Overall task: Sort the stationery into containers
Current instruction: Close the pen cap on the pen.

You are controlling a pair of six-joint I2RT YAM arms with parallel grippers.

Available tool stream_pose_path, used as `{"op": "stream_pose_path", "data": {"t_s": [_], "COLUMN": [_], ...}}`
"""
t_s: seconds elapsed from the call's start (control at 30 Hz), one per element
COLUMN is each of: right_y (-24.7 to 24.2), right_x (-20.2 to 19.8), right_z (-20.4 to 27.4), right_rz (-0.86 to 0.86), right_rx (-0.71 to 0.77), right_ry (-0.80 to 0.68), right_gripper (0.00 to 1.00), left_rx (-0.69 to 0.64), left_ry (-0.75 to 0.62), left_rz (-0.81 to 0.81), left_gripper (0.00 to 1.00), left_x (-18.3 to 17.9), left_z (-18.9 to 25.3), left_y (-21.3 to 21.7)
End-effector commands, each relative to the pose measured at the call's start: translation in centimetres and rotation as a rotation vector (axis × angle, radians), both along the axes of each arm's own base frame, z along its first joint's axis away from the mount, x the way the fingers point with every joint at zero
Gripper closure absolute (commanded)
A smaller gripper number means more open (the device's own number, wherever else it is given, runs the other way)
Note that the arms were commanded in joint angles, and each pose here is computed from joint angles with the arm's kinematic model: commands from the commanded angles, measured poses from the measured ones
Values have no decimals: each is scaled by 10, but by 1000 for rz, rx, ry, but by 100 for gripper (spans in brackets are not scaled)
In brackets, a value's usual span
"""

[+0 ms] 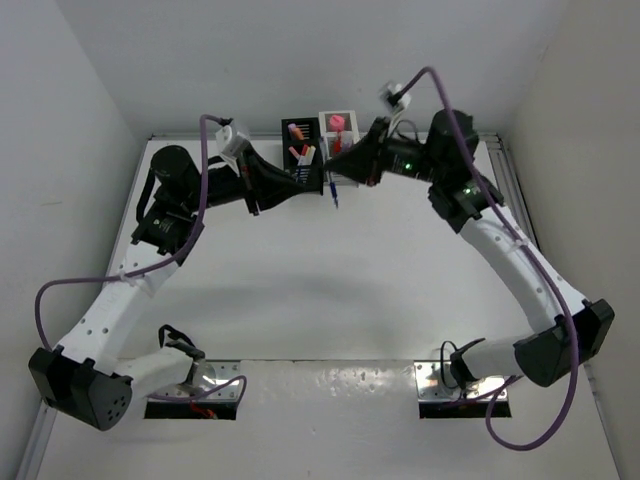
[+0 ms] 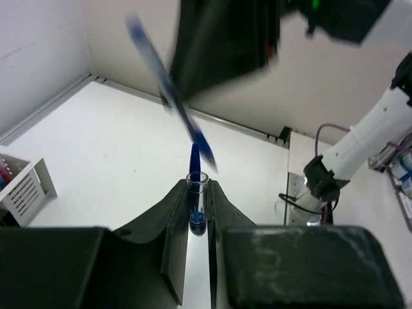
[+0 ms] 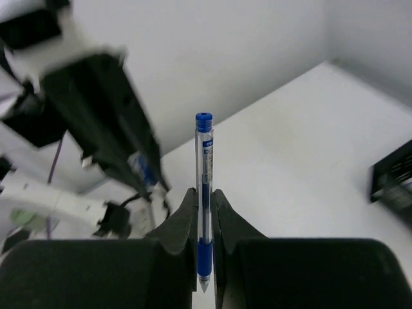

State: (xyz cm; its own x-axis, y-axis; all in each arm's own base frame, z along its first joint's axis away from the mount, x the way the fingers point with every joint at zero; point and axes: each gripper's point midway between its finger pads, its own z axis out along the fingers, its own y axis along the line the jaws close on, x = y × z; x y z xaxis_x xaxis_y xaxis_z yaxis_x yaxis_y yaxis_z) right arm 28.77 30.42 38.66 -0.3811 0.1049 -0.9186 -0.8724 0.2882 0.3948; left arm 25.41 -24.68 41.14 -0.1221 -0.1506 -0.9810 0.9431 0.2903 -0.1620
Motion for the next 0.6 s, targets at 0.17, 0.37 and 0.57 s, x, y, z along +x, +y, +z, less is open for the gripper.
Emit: {"op": "stream_pose_path", "data": {"t_s": [0.17,0.37,0.57], "right_y": [-39,-30,-16], "right_x": [31,16,3], "right_z": [140,159,151], "right_rz": [-159,-103,-51], "right_rx": [203,362,401], "right_ry": [-314,-204,-126], "right_gripper": [100,100,100], "left_rx": [31,31,-32], "left_ry": [-88,-91,-44], "left_rz": [-92,-189,-281], "left_gripper": [100,100,100], "left_x": [-32,-43,-54], "left_z": [-10,-14,-5], "left_y": [6,-6,-16]}}
